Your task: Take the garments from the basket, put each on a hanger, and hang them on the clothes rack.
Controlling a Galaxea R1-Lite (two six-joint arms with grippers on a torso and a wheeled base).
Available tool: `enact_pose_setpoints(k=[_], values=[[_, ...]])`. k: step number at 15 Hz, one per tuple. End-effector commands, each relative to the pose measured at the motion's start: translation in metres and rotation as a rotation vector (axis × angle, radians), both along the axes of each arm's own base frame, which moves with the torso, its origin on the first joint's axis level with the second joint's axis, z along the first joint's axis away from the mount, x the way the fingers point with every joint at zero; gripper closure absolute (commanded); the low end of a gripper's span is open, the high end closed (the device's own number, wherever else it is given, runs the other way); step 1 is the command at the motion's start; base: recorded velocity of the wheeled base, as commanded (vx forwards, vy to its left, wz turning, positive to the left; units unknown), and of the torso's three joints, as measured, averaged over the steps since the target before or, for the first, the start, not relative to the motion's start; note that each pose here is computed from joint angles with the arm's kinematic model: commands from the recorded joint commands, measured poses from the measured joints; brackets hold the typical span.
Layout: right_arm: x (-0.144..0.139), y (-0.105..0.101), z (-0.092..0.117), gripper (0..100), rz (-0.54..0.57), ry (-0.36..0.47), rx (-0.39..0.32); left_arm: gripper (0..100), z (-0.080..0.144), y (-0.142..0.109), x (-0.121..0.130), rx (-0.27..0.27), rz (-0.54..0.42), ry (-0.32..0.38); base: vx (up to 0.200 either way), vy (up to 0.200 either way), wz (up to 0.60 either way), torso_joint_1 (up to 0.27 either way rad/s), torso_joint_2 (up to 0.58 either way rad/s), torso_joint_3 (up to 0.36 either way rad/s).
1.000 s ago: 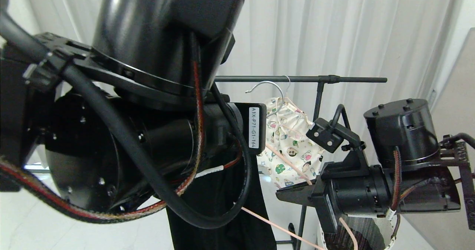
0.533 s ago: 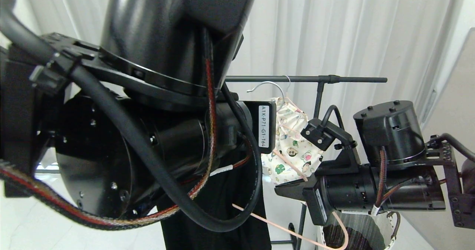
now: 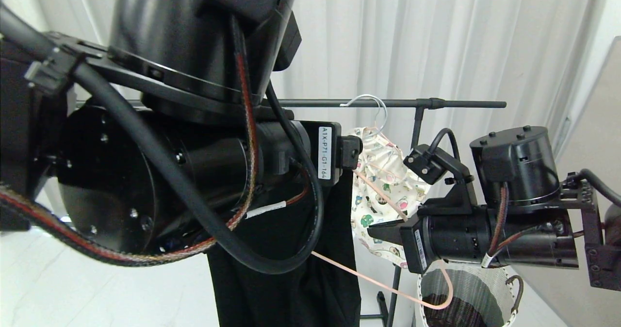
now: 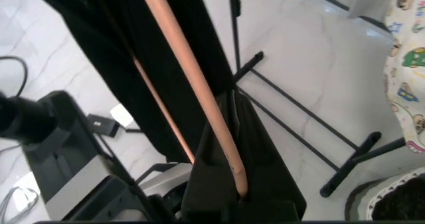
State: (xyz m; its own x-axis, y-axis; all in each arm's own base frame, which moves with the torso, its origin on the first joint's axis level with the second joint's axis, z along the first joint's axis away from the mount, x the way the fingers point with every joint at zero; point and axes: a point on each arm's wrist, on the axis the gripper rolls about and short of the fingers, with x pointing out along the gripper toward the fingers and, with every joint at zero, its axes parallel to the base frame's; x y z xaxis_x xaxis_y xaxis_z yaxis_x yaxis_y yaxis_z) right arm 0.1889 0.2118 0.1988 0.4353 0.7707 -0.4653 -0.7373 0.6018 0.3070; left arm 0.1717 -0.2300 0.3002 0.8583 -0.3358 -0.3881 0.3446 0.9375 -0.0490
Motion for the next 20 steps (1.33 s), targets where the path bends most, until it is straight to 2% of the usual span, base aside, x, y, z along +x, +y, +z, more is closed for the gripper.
enact_pose_setpoints(k=[1, 6, 9, 13, 16, 18, 20], values=[[0.002, -0.003, 0.002, 100, -0.022, -0.007, 0.003, 0, 0.004, 0.005, -0.002, -0.010, 0.002, -0.010, 0.000, 0.000, 0.00, 0.000, 0.00, 0.000], [0.009, -0.009, 0.003, 100, -0.075, -0.040, 0.020, 0, 0.007, 0.013, 0.002, -0.014, 0.038, -0.019, 0.000, 0.000, 0.00, 0.000, 0.00, 0.000], [0.009, -0.013, 0.003, 100, -0.087, -0.041, 0.019, 0, 0.002, 0.022, -0.005, 0.062, 0.008, -0.032, 0.000, 0.000, 0.00, 0.000, 0.00, 0.000], [0.013, -0.015, 0.006, 100, -0.116, -0.069, 0.037, 0, -0.010, 0.023, -0.009, 0.119, -0.026, -0.058, 0.000, 0.000, 0.00, 0.000, 0.00, 0.000], [0.014, -0.014, 0.008, 100, -0.125, -0.088, 0.051, 0, -0.022, 0.016, -0.005, 0.210, -0.086, -0.120, 0.000, 0.000, 0.00, 0.000, 0.00, 0.000], [0.014, -0.014, 0.010, 100, -0.126, -0.116, 0.079, 0, -0.031, 0.014, -0.005, 0.233, -0.105, -0.136, 0.000, 0.000, 0.00, 0.000, 0.00, 0.000], [0.011, -0.018, 0.008, 100, -0.156, -0.143, 0.083, 0, -0.034, 0.017, -0.006, 0.226, -0.102, -0.143, 0.000, 0.000, 0.00, 0.000, 0.00, 0.000]])
